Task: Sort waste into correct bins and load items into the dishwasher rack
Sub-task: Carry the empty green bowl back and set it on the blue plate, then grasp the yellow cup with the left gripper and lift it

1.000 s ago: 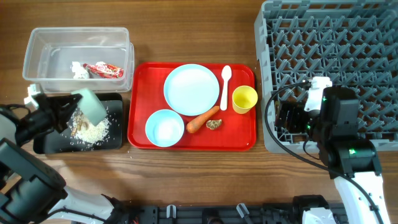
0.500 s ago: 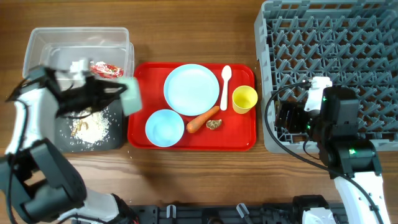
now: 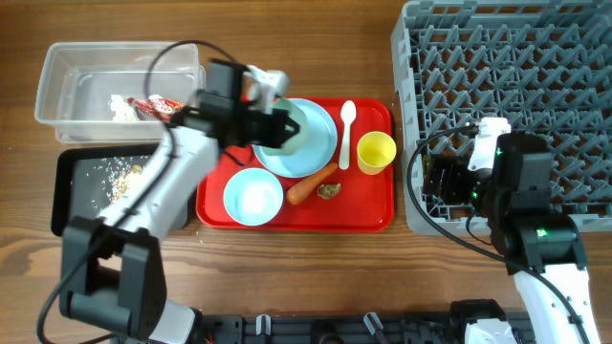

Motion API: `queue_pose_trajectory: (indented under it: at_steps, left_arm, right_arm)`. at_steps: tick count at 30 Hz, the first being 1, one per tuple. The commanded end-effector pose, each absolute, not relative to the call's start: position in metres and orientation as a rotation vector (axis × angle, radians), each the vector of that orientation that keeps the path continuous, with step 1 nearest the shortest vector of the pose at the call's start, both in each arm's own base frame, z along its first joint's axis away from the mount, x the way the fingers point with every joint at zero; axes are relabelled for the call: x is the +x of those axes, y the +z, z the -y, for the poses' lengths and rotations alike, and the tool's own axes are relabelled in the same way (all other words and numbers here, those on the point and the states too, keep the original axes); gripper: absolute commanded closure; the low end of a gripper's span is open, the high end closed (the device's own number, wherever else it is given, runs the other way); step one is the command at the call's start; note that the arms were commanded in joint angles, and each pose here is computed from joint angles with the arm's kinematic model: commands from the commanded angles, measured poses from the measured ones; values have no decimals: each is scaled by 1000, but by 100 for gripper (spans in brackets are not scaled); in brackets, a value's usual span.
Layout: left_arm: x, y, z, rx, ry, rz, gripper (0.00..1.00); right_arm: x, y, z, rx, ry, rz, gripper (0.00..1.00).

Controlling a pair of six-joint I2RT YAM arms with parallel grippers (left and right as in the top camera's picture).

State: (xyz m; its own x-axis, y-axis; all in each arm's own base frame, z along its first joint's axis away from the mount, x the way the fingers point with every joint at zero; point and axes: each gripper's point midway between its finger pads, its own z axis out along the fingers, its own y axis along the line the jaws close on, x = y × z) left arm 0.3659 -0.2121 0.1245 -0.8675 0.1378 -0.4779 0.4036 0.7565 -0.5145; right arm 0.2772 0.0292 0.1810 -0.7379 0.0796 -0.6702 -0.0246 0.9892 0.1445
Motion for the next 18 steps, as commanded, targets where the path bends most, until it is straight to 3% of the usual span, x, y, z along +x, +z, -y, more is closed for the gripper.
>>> queue_pose_trajectory:
  at_steps: [1, 8, 11, 15, 18]
  left_arm:
    - [379, 106, 204, 335, -502, -2570, 96]
    - [376, 90, 218, 358, -469, -2592, 91]
    - [376, 89, 218, 358, -467, -2595, 73]
    - [376, 91, 218, 358, -470, -2592, 65]
    - [372, 107, 225, 379, -544, -2561, 53]
  right_arm:
    - [281, 192, -32, 48, 214, -2369, 0]
    - [280, 191, -32, 48, 213, -2371, 0]
    - [280, 191, -32, 48, 213, -2374, 0]
    - [280, 191, -32, 48, 213, -2375, 0]
    - [280, 191, -32, 48, 213, -2376, 0]
